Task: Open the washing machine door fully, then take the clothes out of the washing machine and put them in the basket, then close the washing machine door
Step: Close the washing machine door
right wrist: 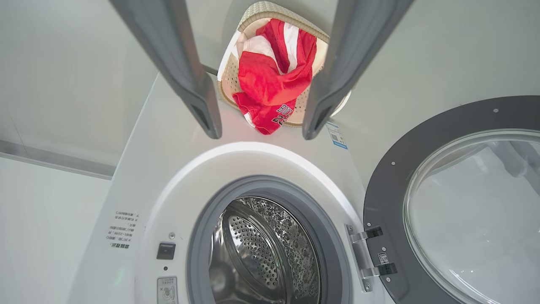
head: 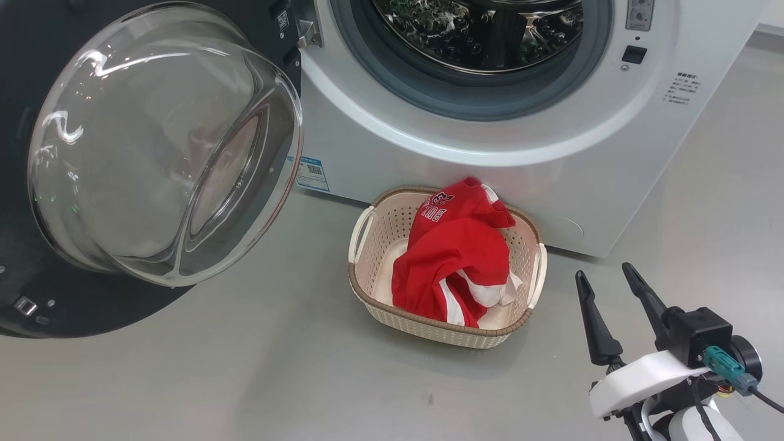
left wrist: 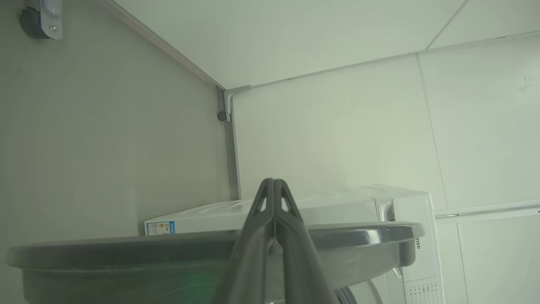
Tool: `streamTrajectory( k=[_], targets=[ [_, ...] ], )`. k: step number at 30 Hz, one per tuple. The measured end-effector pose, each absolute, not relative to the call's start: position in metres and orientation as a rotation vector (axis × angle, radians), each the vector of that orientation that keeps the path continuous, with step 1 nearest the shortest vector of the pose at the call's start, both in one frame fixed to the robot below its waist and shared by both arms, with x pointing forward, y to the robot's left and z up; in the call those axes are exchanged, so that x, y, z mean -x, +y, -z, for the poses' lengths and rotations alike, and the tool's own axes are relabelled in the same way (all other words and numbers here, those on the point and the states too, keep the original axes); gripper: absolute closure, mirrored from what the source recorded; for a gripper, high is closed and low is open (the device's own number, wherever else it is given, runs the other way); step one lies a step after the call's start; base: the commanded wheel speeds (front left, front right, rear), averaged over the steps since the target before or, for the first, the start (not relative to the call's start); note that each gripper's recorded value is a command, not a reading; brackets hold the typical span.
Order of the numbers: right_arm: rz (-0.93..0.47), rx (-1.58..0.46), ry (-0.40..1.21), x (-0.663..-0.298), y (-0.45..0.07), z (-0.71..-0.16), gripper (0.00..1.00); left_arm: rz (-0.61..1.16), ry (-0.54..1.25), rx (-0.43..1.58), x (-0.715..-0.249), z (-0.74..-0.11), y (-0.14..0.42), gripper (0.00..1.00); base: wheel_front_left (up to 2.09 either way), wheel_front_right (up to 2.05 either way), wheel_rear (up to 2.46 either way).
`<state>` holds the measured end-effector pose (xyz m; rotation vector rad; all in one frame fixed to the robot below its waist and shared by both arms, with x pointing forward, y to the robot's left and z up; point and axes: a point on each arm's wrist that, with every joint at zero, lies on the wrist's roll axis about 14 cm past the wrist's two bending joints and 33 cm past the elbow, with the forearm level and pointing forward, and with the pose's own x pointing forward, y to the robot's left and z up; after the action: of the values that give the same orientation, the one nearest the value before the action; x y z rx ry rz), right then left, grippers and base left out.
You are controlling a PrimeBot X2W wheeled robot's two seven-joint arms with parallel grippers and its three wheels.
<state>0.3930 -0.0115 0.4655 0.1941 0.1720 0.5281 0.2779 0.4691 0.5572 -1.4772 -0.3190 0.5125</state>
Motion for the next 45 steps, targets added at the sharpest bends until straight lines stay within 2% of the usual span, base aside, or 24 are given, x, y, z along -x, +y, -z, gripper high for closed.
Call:
streamTrajectory(
  k=[23,31,41,45],
  targets=[
    [-0.528,-0.194,0.169,-0.397,-0.012,-0.466,0.00,-0.374,-0.209,1.532,-0.287,-0.544,0.449,1.00,0.00,0.00,0.00],
    [-0.530,-0.193,0.165,-0.396,-0.011,-0.467,0.00,-0.259,-0.175,1.525,-0.293,-0.551,0.433,1.00,0.00,0.00,0.00],
    [-0.531,-0.195,0.160,-0.396,-0.010,-0.470,0.00,-0.045,-0.064,1.538,-0.307,-0.556,0.382,1.00,0.00,0.00,0.00],
    [-0.529,-0.201,0.161,-0.393,-0.010,-0.470,0.00,-0.009,-0.028,1.536,-0.306,-0.553,0.372,1.00,0.00,0.00,0.00]
  ],
)
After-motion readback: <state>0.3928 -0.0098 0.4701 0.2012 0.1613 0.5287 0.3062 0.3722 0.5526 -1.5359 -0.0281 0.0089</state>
